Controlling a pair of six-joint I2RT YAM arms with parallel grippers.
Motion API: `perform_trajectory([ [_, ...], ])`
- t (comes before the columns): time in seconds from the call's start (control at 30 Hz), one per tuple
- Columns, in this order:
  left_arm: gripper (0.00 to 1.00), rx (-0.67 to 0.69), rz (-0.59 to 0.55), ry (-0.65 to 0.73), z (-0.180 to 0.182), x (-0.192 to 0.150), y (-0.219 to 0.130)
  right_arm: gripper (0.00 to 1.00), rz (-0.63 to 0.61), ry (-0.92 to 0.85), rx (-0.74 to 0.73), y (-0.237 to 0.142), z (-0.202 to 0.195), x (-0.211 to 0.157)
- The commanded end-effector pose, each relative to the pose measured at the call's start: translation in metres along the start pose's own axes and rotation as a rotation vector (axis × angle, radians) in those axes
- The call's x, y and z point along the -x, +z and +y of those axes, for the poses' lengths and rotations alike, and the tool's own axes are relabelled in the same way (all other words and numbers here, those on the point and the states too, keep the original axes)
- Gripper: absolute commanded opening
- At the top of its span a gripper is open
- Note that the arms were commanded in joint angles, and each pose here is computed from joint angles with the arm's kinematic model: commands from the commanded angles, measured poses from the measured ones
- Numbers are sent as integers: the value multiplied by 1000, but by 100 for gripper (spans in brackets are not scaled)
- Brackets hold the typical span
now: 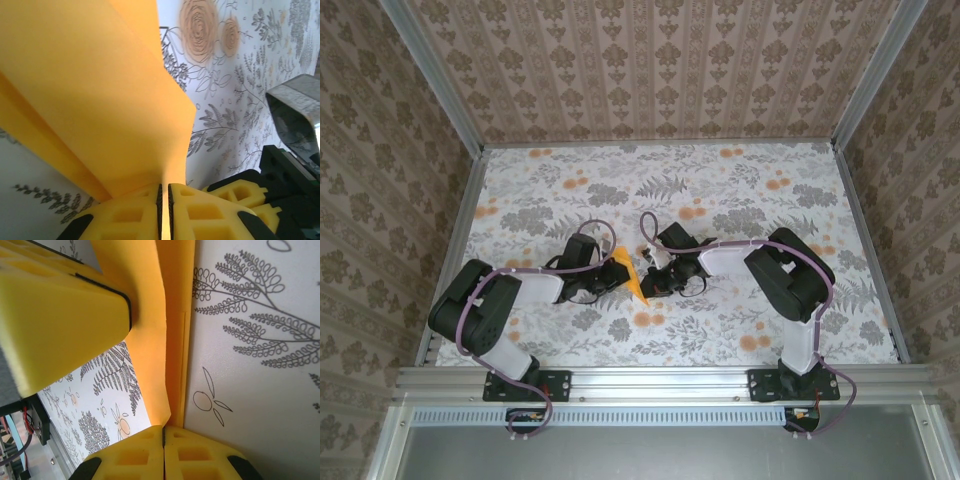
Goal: Fold a paper plane with a square sheet of paper (pick it up from the middle)
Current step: Fold the wing for the fifth time at the center of the table.
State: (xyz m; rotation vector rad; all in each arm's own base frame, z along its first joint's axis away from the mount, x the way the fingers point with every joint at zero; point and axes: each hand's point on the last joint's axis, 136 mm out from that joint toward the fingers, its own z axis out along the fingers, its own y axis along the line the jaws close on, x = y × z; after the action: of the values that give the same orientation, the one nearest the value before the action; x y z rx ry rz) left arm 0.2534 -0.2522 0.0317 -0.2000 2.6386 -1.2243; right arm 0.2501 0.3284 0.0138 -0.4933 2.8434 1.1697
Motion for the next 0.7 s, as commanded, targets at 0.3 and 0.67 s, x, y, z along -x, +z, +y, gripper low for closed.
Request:
perform_trajectory([
  [0.3, 12, 18, 24, -10, 6, 1, 12, 11, 80, 57, -79, 8, -25, -24],
  [0.67, 10, 129, 54, -39, 27, -7, 9, 18, -20, 3, -62, -21, 5, -4],
])
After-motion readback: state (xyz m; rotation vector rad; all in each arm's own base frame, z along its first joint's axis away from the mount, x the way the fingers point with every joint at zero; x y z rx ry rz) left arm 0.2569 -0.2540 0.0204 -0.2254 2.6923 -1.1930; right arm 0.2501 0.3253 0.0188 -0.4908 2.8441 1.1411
